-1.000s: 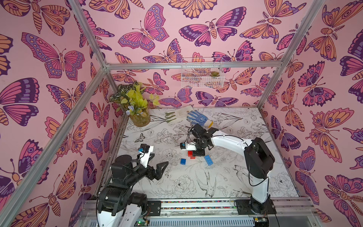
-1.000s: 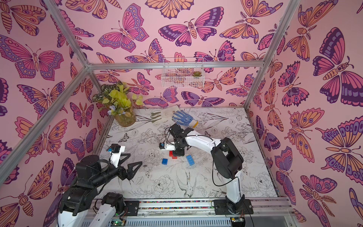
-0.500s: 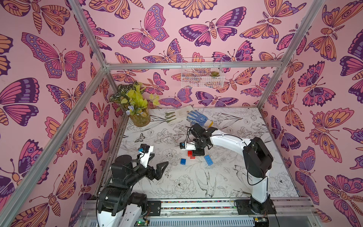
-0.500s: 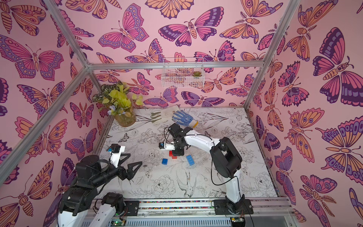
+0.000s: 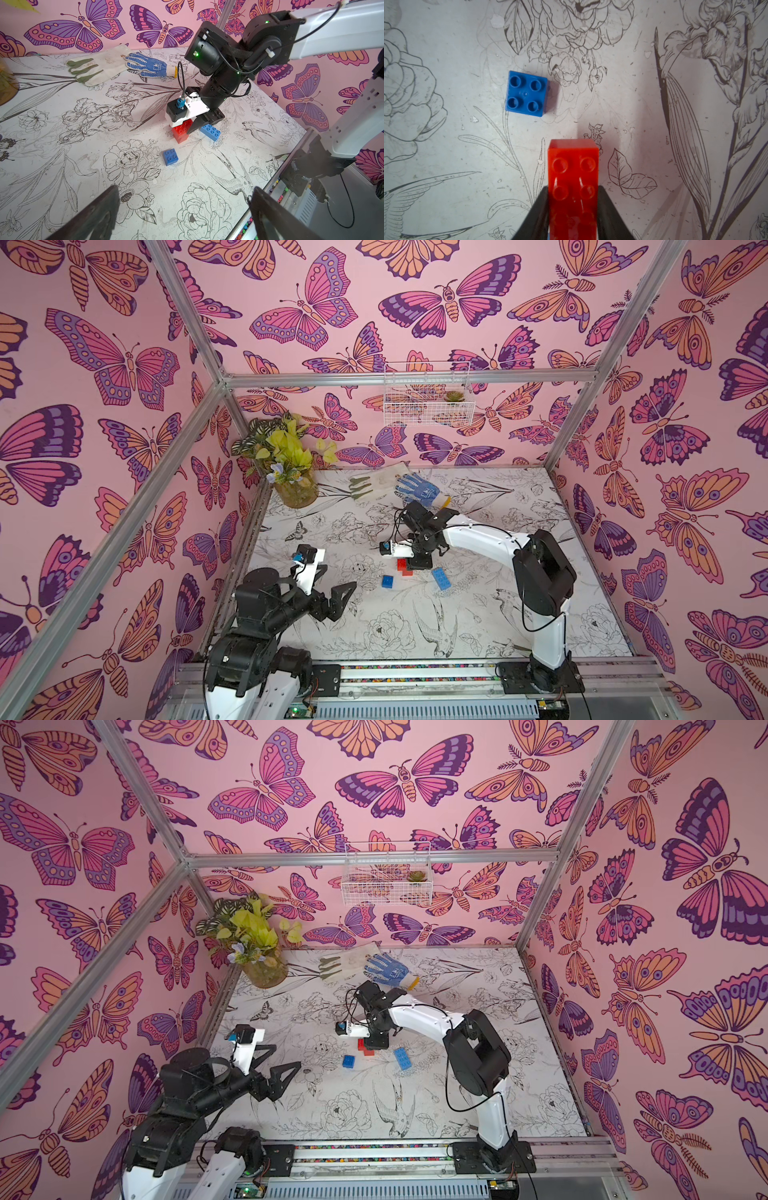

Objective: Assemble the letter f with lego
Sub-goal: Assemble the lego brick with the lego brick, then pick up the lego brick from the center of the board.

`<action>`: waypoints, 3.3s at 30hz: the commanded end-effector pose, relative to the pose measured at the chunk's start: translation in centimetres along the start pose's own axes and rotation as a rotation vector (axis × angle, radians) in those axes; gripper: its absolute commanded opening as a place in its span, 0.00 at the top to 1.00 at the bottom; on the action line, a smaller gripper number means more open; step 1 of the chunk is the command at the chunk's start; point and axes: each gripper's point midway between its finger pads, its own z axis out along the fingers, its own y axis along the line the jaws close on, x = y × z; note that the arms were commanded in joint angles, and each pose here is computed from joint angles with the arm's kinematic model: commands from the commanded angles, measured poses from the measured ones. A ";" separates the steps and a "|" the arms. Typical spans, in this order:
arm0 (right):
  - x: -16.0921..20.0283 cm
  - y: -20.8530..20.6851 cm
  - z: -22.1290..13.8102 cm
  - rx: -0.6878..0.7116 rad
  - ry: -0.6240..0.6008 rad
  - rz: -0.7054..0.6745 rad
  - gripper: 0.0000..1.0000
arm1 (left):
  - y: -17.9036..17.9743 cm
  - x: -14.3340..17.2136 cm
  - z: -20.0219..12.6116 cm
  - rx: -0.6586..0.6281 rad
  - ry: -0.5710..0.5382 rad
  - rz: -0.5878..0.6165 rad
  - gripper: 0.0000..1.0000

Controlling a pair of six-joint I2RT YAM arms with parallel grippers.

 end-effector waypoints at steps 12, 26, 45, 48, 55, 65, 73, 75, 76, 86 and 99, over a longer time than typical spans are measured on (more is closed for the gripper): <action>2.5 1.8 1.8 -0.061 0.066 0.040 0.81 | -0.2 0.2 0.1 0.011 -0.008 0.006 0.01; 1.9 1.7 0.4 -0.065 0.017 0.064 0.79 | -0.2 0.2 0.1 0.012 -0.007 0.008 0.01; 1.5 1.5 -0.1 -0.067 -0.003 0.081 0.55 | -0.3 0.2 0.1 0.015 -0.005 0.008 0.01; 1.4 1.4 -0.3 -0.057 -0.010 0.084 0.54 | -0.3 0.2 0.1 0.016 -0.005 0.009 0.01; 0.8 0.8 -1.3 -0.010 -0.050 0.094 0.49 | -0.3 0.2 0.1 0.015 -0.008 0.010 0.01; -1.0 -0.4 -5.9 0.133 -0.127 0.180 0.41 | -0.3 0.2 0.1 0.012 -0.009 0.009 0.01; -3.8 1.7 -7.9 0.218 -0.131 0.191 0.38 | -0.2 0.2 0.0 0.010 -0.011 0.010 0.01; -4.4 2.3 -7.7 0.218 -0.135 0.203 0.38 | -0.3 0.2 0.0 0.010 -0.012 0.012 0.01; -4.7 2.6 -7.5 0.217 -0.139 0.209 0.38 | -0.3 0.1 -0.1 0.009 -0.015 0.013 0.01; -5.7 5.3 -2.8 0.138 -0.123 0.213 0.39 | -0.3 0.2 0.0 0.009 -0.013 0.011 0.01; -6.5 5.4 1.2 0.072 -0.081 0.176 0.39 | -0.2 0.2 0.1 0.013 -0.006 0.007 0.01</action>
